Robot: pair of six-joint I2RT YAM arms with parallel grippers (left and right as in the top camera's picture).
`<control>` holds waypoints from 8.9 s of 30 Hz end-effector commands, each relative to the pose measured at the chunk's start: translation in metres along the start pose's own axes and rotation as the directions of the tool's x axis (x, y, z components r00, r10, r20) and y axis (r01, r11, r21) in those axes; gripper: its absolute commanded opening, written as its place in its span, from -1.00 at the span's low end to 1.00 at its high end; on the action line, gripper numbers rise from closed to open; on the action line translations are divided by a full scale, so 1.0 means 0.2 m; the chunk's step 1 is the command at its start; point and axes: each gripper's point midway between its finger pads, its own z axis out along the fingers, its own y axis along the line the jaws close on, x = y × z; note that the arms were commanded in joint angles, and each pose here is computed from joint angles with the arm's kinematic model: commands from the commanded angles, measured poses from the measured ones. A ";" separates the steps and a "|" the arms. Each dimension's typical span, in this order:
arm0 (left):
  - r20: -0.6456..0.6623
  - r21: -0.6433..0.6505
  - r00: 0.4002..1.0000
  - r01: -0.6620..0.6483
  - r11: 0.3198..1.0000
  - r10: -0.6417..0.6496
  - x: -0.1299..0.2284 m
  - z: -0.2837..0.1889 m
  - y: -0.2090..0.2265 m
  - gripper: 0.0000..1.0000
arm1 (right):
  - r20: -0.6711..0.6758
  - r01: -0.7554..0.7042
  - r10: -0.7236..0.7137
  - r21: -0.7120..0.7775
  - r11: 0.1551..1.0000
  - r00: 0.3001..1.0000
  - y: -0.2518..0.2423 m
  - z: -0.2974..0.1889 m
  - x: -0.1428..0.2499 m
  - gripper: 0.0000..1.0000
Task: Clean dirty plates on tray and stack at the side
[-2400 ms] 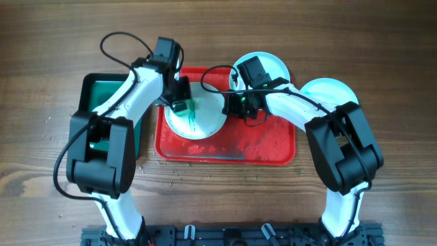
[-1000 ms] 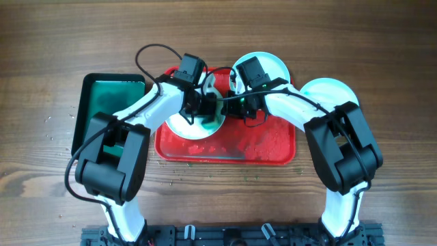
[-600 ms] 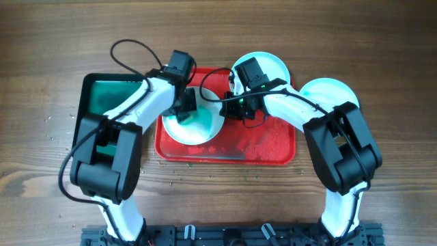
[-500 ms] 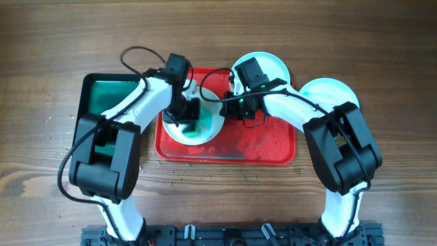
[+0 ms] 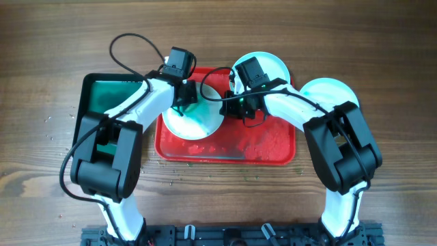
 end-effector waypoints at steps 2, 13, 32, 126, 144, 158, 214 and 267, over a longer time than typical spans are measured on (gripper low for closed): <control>0.076 -0.301 0.984 0.177 0.937 -0.162 -0.19 -0.27 0.38 -0.92 | -0.017 -0.041 0.042 0.025 0.999 0.999 -0.04 0.03 0.01 -0.91; -0.037 -0.158 0.936 0.339 0.927 -0.349 -0.24 -0.69 0.57 -0.92 | 0.159 0.090 -0.135 0.261 0.961 0.978 0.01 -0.53 -0.06 -0.91; -0.032 -0.157 0.935 0.346 0.925 -0.354 -0.25 -0.69 0.57 -0.92 | 0.440 -0.039 -0.464 0.757 0.652 0.769 -0.03 -1.32 -0.08 -0.91; 0.014 -0.131 0.935 0.353 0.926 -0.355 -0.31 -0.68 0.56 -0.92 | 0.433 -0.104 -0.054 0.333 0.937 0.900 -0.65 -0.81 -0.39 0.99; 0.032 -0.117 0.934 0.357 0.927 -0.355 -0.34 -0.68 0.56 -0.92 | 0.433 -0.104 -0.054 0.334 0.937 0.900 -0.65 -0.81 -0.39 0.99; 0.027 -0.111 0.933 0.359 0.927 -0.359 -0.34 -0.68 0.55 -0.92 | 0.433 -0.104 -0.054 0.334 0.937 0.900 -0.65 -0.81 -0.39 0.99; 0.006 -0.121 0.937 0.348 0.930 -0.350 -0.30 -0.65 0.54 -0.92 | 0.433 -0.104 -0.055 0.334 0.937 0.900 -0.65 -0.81 -0.39 0.99; 0.056 -0.006 0.934 0.355 0.935 -0.354 -0.42 -0.65 0.46 -0.92 | 0.176 -0.168 0.110 0.364 0.916 0.978 -0.70 -0.65 -0.32 -0.13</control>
